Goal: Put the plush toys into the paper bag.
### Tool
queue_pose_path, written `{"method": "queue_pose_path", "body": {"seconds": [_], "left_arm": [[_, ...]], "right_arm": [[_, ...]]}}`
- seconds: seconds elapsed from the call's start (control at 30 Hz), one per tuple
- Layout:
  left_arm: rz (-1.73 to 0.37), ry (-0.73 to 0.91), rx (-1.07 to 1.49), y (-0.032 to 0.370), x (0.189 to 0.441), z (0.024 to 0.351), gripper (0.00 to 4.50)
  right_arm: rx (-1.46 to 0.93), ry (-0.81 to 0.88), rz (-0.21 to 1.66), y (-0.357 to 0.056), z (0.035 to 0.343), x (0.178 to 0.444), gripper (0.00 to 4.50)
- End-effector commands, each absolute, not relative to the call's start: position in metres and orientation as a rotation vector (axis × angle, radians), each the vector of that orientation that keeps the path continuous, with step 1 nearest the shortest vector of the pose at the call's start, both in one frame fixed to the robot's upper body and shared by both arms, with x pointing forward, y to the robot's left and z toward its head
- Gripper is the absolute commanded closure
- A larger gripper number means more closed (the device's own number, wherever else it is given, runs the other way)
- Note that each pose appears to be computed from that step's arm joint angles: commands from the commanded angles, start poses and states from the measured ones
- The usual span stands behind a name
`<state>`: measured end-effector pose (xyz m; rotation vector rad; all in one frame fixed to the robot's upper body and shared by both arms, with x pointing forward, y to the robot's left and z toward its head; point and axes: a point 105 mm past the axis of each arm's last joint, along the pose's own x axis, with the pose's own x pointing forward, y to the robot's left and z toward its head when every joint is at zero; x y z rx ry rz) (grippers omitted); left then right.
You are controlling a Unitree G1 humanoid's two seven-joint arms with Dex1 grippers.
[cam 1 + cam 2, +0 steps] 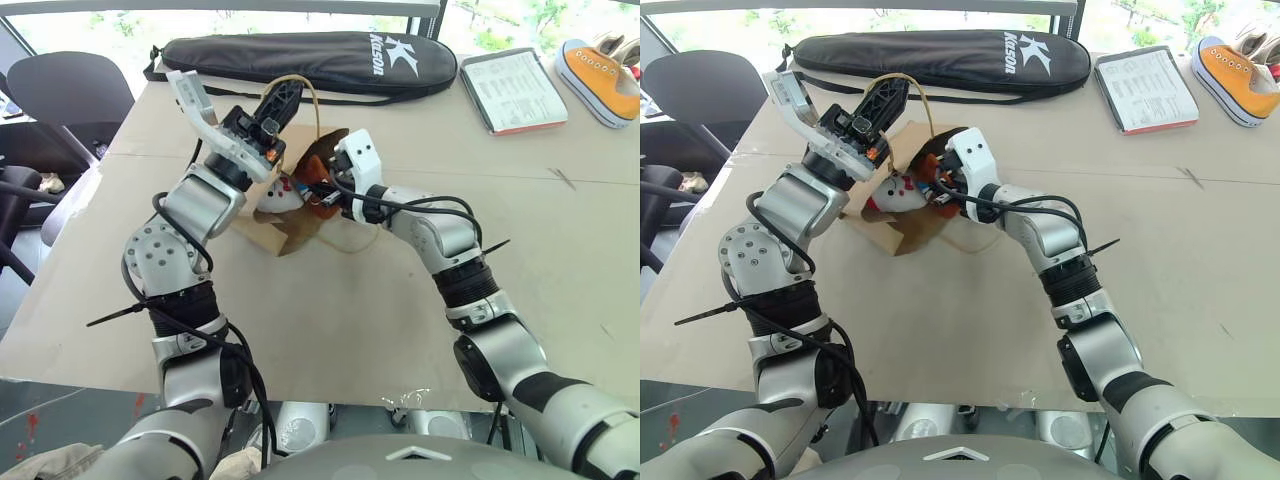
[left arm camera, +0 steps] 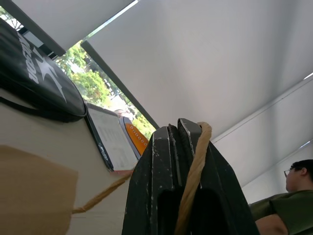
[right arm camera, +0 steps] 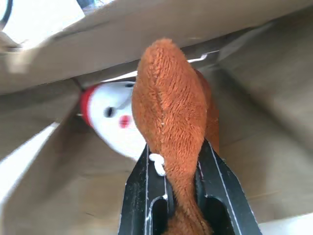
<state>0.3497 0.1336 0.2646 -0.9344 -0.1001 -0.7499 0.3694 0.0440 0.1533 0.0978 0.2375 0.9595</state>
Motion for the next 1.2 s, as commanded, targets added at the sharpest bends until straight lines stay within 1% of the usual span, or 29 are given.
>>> {"method": "queue_pose_path", "body": {"seconds": [0.03, 0.1, 0.2, 0.37, 0.5, 0.6, 0.7, 0.87, 1.0, 1.2], "left_arm": [[-0.801, -0.131, -0.930, 0.131, 0.342, 0.275, 4.50], [-0.804, -0.128, -0.933, 0.130, 0.342, 0.275, 4.50], [-0.802, -0.135, -0.981, 0.131, 0.343, 0.278, 4.50], [-0.845, -0.126, -1.021, 0.127, 0.338, 0.282, 4.50], [-0.812, -0.136, -1.047, 0.136, 0.341, 0.284, 4.50], [-0.794, -0.139, -1.040, 0.143, 0.344, 0.285, 4.50], [-0.789, -0.134, -1.032, 0.145, 0.345, 0.285, 4.50], [-0.792, -0.119, -1.024, 0.144, 0.345, 0.283, 4.50], [-0.818, -0.103, -1.021, 0.137, 0.344, 0.282, 4.50], [-0.857, -0.082, -1.000, 0.125, 0.341, 0.280, 4.50]], "right_arm": [[0.240, 0.206, 1.052, 0.049, 0.177, 0.357, 4.45], [0.329, 0.227, 1.083, 0.050, 0.184, 0.352, 4.45], [0.361, 0.251, 1.073, 0.050, 0.184, 0.351, 4.45], [0.376, 0.325, 0.981, 0.053, 0.172, 0.359, 4.45], [0.354, 0.319, 0.904, 0.046, 0.170, 0.368, 4.45], [0.257, 0.274, 0.920, 0.036, 0.171, 0.362, 4.45], [0.208, 0.226, 0.926, 0.028, 0.176, 0.356, 4.45], [0.060, 0.122, 0.855, 0.017, 0.183, 0.361, 4.45], [-0.053, 0.073, 0.808, 0.024, 0.180, 0.371, 4.45], [-0.191, 0.020, 0.832, 0.054, 0.164, 0.380, 4.45]]}}
